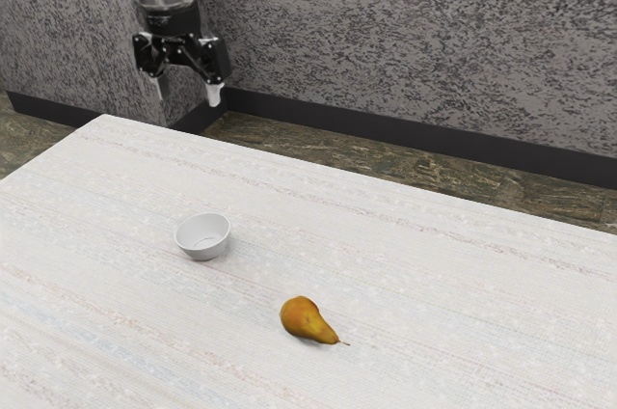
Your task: Place the pear in the bowl.
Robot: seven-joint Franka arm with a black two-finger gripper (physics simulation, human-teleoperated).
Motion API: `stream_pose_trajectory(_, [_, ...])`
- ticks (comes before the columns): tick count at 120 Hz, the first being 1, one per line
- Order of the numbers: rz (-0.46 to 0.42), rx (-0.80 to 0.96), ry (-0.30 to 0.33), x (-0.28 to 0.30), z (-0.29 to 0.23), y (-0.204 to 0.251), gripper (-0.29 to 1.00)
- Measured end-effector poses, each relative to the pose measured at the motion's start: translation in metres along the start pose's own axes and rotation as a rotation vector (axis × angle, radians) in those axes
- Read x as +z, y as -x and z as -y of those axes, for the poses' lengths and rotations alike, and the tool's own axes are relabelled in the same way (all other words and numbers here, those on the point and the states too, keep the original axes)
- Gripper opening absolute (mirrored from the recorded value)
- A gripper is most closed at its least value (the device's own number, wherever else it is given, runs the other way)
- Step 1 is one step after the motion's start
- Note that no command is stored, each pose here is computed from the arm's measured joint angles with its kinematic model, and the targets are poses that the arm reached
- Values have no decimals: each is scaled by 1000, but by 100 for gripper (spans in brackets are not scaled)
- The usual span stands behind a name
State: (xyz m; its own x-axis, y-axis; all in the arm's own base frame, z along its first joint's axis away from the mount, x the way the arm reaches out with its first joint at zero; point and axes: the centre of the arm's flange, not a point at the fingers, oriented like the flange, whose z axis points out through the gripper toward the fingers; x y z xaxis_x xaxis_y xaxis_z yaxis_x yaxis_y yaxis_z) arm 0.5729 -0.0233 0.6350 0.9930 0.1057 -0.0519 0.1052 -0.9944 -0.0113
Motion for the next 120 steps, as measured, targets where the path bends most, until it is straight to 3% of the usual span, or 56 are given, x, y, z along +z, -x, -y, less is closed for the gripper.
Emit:
stream_pose_trajectory(10, [28,-69,-2,15,-19,-1,70])
stream_pose_trajectory(22, [87,-144,-16,81,-43,-12,70])
stream_pose_trajectory(56, [161,-391,60,199,-67,-19,70])
stream_pose_trajectory(72, [134,-490,86,221,-67,-19,70])
stream_pose_trajectory(120, [123,-715,80,264,-89,12,70])
